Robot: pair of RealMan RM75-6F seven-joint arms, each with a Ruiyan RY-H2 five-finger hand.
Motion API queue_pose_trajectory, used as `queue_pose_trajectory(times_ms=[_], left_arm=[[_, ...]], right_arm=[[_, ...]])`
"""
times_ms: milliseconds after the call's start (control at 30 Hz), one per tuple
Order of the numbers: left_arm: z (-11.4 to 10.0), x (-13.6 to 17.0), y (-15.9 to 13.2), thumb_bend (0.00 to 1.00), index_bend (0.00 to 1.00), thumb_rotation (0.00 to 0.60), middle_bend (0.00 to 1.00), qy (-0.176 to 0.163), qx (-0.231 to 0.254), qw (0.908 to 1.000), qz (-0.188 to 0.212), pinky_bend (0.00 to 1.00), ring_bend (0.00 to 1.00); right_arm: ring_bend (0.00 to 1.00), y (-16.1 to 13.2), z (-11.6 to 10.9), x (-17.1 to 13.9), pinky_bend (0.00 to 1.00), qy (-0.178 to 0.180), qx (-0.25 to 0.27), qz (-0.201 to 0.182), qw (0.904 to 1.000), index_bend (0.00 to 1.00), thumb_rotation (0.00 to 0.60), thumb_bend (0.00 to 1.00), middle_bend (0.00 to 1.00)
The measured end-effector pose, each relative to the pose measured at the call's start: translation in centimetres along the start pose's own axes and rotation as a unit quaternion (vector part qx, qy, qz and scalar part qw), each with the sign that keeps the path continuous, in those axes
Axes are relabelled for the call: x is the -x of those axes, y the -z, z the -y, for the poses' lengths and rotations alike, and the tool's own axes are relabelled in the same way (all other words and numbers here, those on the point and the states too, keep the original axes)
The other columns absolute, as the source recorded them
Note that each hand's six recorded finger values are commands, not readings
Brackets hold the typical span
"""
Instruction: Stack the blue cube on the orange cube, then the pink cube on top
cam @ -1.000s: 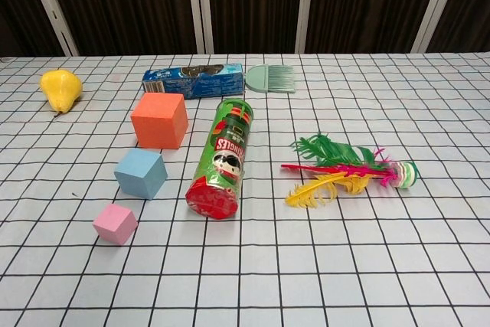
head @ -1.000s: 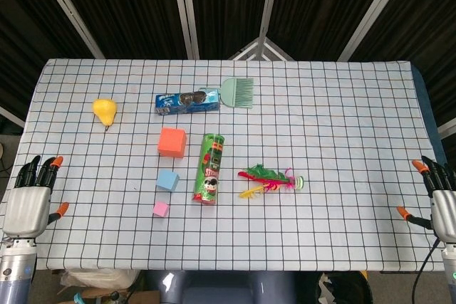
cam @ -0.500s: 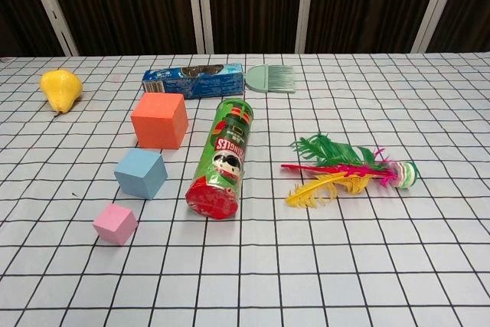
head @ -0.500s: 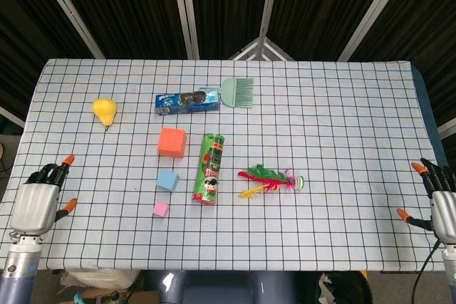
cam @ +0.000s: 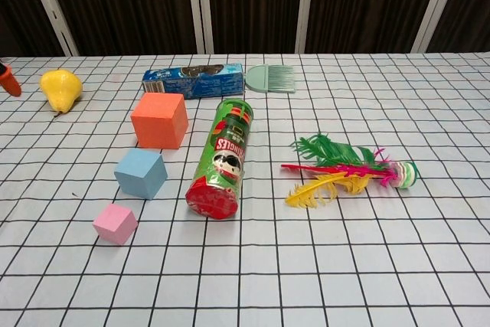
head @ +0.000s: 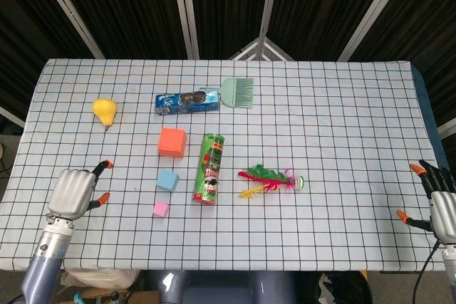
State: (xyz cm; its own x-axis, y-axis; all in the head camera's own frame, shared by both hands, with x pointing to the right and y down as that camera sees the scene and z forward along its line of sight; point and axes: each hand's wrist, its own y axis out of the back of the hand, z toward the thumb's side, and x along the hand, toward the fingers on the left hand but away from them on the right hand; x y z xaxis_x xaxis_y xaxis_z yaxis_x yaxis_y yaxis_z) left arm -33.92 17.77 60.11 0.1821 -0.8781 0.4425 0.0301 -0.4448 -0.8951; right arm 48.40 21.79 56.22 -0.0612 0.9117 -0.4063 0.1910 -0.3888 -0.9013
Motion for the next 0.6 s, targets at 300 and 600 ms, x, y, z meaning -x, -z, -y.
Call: queue_pose_trajectory(times_ms=[300, 600], left_arm=[[1.4, -3.4, -4.6, 0.21, 0.32, 0.6, 0.91, 0.055, -0.036, 0.9976, 0.022, 0.89, 0.77], [2.0, -6.1, -7.9, 0.21, 0.32, 0.6, 0.91, 0.075, -0.052, 0.9949, 0.042, 0.89, 0.77]], right_arm=[[0.1, 0.4, -0.1, 0.0, 0.06, -0.004, 0.002, 0.008, 1.0, 0.14, 0.6, 0.11, 0.09], [0.1, 0.7, 0.0, -0.1, 0.06, -0.013, 0.001, 0.017, 0.9998, 0.14, 0.6, 0.11, 0.09]])
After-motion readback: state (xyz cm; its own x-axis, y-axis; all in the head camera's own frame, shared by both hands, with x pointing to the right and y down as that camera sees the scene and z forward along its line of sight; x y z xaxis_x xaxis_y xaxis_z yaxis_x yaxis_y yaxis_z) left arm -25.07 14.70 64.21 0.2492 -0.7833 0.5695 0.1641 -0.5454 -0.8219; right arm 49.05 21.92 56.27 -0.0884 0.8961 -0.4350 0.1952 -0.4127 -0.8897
